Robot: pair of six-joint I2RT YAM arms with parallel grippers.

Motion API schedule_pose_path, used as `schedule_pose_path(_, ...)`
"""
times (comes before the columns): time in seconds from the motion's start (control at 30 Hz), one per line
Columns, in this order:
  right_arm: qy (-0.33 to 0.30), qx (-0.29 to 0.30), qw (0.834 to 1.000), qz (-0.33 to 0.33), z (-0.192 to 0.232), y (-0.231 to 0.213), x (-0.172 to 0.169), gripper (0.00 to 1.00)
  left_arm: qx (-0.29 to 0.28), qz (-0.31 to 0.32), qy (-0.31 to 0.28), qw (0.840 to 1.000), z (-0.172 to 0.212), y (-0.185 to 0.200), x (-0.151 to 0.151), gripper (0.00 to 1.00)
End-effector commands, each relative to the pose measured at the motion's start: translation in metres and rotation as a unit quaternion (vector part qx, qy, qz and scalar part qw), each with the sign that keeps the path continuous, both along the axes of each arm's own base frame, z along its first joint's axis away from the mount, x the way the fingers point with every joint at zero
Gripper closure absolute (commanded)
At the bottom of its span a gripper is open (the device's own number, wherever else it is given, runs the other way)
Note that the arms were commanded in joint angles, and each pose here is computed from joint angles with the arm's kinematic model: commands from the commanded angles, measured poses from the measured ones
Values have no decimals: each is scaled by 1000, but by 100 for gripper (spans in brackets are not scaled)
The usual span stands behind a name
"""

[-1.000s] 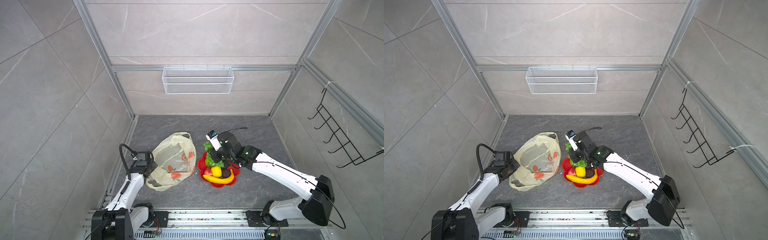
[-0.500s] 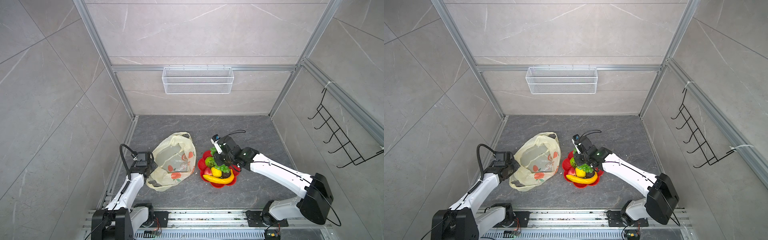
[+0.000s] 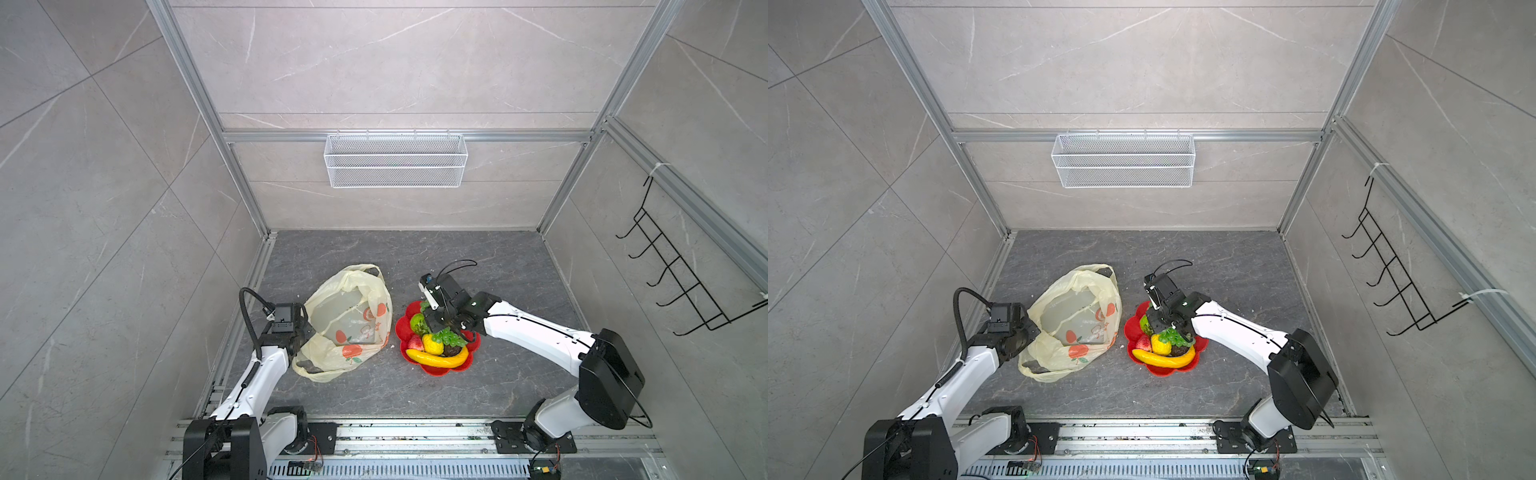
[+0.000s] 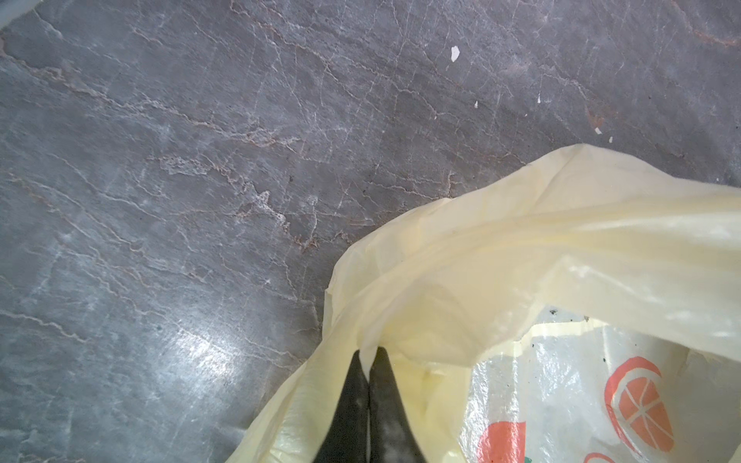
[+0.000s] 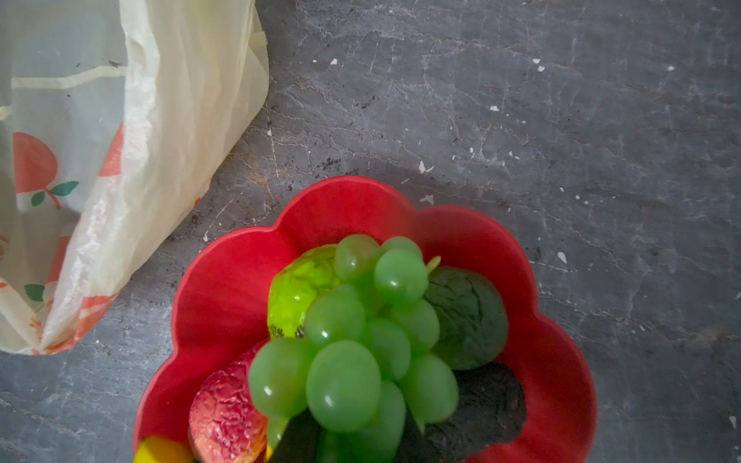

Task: Take the fake fruits out of the plastic bag
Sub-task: 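Carry the green grapes over the red plate with the right gripper, then lower the grapes onto the plate and open the right gripper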

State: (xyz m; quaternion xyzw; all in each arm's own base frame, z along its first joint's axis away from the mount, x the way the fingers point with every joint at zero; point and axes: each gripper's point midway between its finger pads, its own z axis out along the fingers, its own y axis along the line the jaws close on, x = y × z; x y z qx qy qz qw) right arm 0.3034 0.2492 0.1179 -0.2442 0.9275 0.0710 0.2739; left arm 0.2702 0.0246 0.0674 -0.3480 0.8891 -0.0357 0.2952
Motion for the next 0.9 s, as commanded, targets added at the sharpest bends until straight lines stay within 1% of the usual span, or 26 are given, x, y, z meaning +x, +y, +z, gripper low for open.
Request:
schedule_pose_path(0.0, -4, -7, 1000, -11, -3, -2, 7, 77, 5, -7, -5, 1000, 1, 1, 2, 100)
schedule_pose_path(0.27, -4, -10, 1000, -18, -5, -2, 12, 76, 5, -7, -5, 1000, 2, 1, 3, 100)
schedule_pose_path(0.43, -2, -13, 1000, -19, -7, -2, 13, 72, 6, -7, -5, 1000, 1, 2, 2, 100)
schedule_pose_path(0.47, -2, -17, 1000, -21, -8, -3, 13, 70, 6, -7, -6, 1000, 2, 2, 2, 100)
schedule_pose_path(0.6, -8, -14, 1000, -24, -5, -6, 12, 57, 5, -8, -6, 1000, 2, 1, 3, 100)
schedule_pose_path(0.77, -13, -13, 1000, -24, 1, -7, 11, 50, 5, -8, -6, 1000, 2, 1, 3, 100)
schedule_pose_path(0.87, -17, -13, 999, -27, 4, -9, 11, 41, 4, -8, -6, 1000, 1, 1, 3, 100)
